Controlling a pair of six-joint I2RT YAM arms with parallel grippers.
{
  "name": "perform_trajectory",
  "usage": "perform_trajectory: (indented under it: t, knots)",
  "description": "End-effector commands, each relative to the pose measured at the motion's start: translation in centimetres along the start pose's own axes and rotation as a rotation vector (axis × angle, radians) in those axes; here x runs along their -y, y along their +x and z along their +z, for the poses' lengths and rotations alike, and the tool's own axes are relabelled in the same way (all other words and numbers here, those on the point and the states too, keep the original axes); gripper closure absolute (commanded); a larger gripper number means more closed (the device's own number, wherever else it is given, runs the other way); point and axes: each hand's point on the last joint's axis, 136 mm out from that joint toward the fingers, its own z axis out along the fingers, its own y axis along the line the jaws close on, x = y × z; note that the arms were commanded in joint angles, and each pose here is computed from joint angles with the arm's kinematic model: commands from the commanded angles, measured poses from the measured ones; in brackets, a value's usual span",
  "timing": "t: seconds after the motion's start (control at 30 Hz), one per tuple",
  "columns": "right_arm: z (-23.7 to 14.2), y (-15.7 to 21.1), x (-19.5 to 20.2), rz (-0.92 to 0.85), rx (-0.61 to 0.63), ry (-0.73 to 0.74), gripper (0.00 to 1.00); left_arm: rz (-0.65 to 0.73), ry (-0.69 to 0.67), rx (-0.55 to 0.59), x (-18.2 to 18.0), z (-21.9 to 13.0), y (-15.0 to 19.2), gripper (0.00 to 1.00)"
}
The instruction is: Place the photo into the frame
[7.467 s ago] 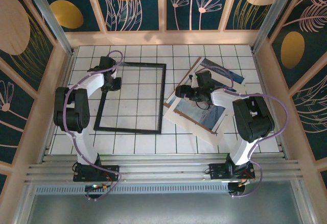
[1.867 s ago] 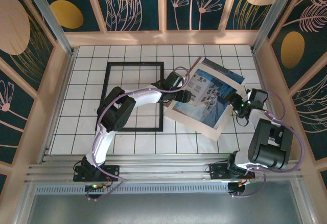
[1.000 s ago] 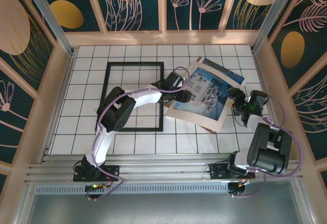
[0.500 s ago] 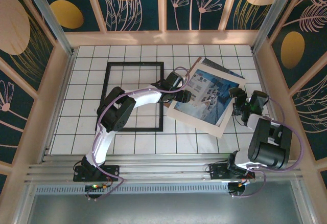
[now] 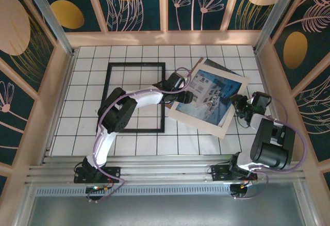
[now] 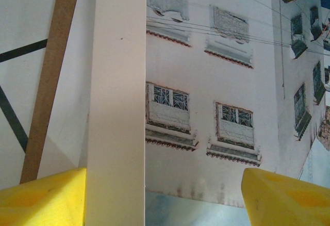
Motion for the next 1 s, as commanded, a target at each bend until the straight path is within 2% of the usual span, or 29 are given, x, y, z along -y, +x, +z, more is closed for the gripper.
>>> perform_trajectory:
  t: [0.0,0.13,0.3,0.5,0.77,0.97]
  knots:
    - [-0.8,-0.9,-0.8,-0.107,0.01,0.016,0.7,-0.005,0.035,-0.047,1.0,0.3,0.8,0.23]
    - [-0.9,-1.1,-0.9,-0.145,-0.001,0.032,0.72,-0.007,0.056,-0.031,1.7,0.2,-0.2,0.22]
    - [-1.3,-1.4,-1.0,-0.144,-0.012,0.012,0.62,-0.014,0.058,-0.029,1.7,0.2,-0.3,0.22]
    - [-1.6,-1.8,-1.2,-0.136,-0.02,-0.011,0.6,-0.015,0.055,-0.03,1.7,0.3,-0.4,0.22]
    - [-2.0,-2.4,-1.8,-0.152,-0.022,0.008,0.83,-0.01,0.057,0.011,2.3,-1.0,-2.1,0.21]
    - [-4.0,-3.8,-5.4,-0.249,0.026,0.004,1.0,-0.002,0.026,0.155,2.8,-6.4,-5.4,0.18]
